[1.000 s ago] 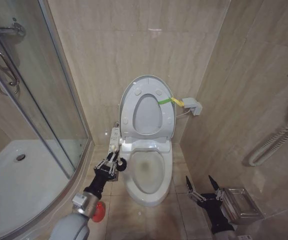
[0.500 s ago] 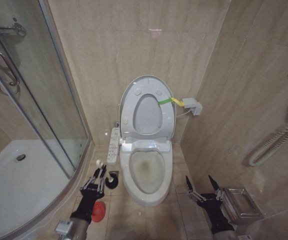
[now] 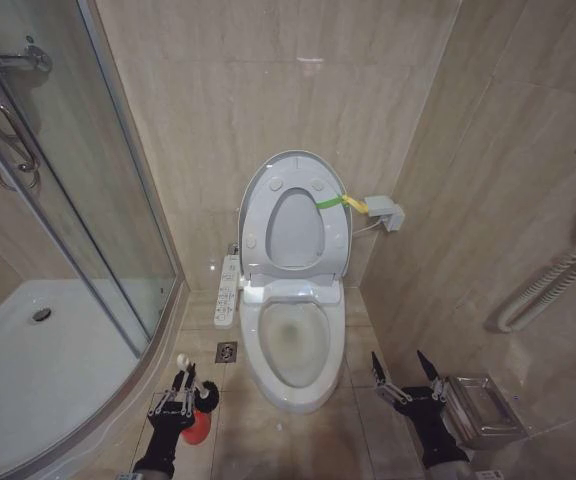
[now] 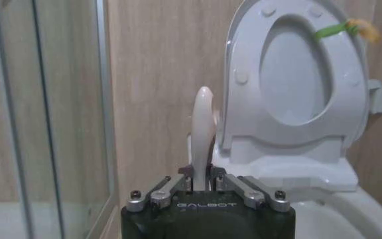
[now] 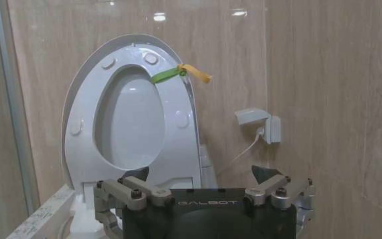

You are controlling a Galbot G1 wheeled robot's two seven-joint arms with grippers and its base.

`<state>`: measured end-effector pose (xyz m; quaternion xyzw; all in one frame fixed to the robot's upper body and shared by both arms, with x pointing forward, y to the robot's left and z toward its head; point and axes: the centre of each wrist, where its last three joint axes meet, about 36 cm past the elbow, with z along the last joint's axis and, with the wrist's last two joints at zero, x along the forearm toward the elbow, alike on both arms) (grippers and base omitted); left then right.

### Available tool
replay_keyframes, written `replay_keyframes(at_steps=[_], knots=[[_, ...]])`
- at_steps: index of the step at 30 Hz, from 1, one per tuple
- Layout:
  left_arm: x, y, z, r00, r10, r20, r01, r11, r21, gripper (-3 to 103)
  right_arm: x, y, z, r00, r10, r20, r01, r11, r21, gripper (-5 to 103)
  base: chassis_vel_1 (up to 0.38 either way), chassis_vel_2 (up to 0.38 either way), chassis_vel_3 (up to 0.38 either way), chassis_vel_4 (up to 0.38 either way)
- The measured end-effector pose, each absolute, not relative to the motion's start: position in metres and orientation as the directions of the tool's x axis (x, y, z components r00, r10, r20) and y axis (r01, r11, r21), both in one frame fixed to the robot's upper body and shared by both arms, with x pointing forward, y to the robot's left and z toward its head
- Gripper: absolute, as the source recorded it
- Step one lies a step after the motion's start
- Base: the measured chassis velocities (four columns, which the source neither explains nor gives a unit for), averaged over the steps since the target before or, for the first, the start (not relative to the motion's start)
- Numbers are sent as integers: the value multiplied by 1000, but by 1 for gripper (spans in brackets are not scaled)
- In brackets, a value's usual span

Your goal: Open the toilet lid, clean the toilet bowl with a toilet brush, close the toilet lid, and flush.

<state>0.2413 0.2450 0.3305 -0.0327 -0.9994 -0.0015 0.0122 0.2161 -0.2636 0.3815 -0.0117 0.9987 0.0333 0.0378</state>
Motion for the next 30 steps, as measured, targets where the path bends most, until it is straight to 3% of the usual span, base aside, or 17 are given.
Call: replay_keyframes(at_steps=[7, 15, 30], knots=[[248, 262, 308, -999, 26, 34, 27, 1000, 9, 15, 216, -264, 382, -997, -21, -76, -26, 998, 65, 100, 0, 0, 0, 0], [251, 310, 232, -1000, -7, 17, -8, 999, -48, 15, 216, -264, 382, -997, -21, -76, -26, 998, 65, 100, 0, 0, 0, 0], [272, 341, 169, -996, -41, 85, -47, 996, -81, 15, 216, -264, 382, -997, -21, -76, -26, 998, 66, 100, 0, 0, 0, 0]])
